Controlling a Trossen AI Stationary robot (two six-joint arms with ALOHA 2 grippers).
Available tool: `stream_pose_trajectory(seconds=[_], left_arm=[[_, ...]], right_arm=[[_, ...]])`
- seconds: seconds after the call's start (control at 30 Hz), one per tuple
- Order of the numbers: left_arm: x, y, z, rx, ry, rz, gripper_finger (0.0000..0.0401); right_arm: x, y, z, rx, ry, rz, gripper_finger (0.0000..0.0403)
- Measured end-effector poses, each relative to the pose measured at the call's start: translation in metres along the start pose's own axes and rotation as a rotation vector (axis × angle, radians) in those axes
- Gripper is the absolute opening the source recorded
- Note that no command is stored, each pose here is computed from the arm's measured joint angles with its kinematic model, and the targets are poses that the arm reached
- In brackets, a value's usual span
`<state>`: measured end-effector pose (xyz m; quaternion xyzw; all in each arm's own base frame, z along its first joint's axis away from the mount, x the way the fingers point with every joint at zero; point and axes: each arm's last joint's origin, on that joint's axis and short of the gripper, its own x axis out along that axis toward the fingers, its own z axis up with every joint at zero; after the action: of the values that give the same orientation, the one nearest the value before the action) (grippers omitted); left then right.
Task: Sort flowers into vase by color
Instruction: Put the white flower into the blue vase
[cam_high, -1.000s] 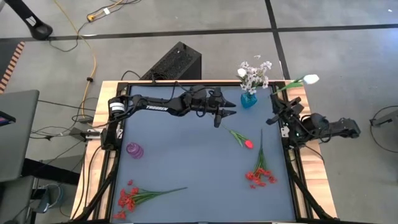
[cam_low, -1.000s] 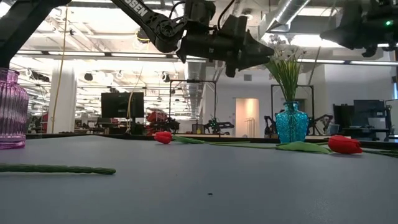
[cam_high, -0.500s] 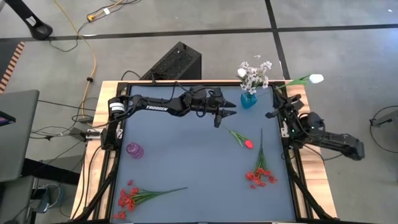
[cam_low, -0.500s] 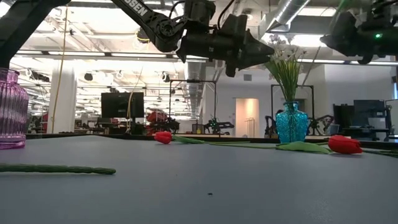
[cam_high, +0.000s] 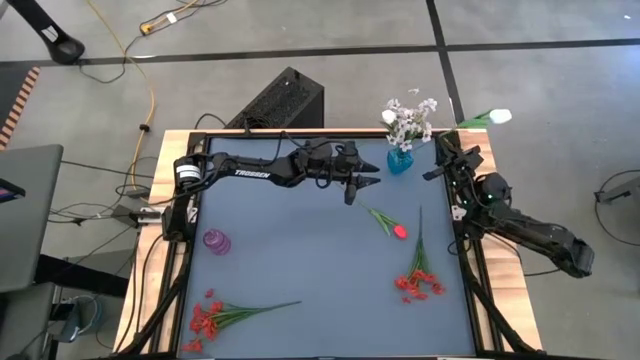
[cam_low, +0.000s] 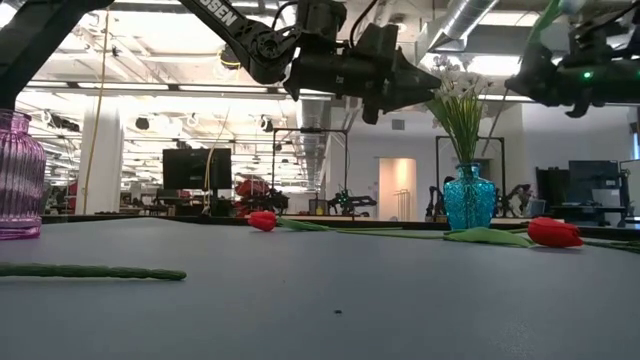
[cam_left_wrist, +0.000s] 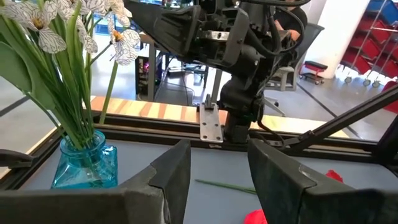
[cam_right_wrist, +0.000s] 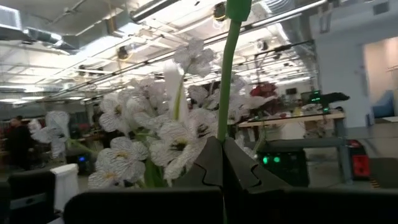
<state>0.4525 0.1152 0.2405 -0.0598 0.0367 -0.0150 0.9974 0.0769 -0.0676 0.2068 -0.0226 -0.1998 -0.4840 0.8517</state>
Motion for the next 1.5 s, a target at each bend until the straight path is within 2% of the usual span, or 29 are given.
stream_pose_trajectory(seconds=[0.87, 1.17, 1.37, 1.5], left_arm=[[0.0, 0.0, -0.002, 0.017, 0.022, 0.003, 0.0149], [0.0, 0.0, -0.005, 0.012, 0.043, 0.004, 0.0149], [0.0, 0.0, -0.005, 0.012, 0.042, 0.005, 0.0149], [0.0, 0.0, -0.005, 0.012, 0.042, 0.004, 0.0149]], right_arm=[[0.022, -0.002, -0.022, -0.002, 0.093, -0.022, 0.0016], [0.023, -0.001, -0.03, -0.009, 0.161, -0.026, 0.0079], [0.027, 0.001, -0.035, -0.03, 0.229, -0.008, 0.009], [0.036, 0.005, -0.032, -0.054, 0.324, 0.032, 0.0091]])
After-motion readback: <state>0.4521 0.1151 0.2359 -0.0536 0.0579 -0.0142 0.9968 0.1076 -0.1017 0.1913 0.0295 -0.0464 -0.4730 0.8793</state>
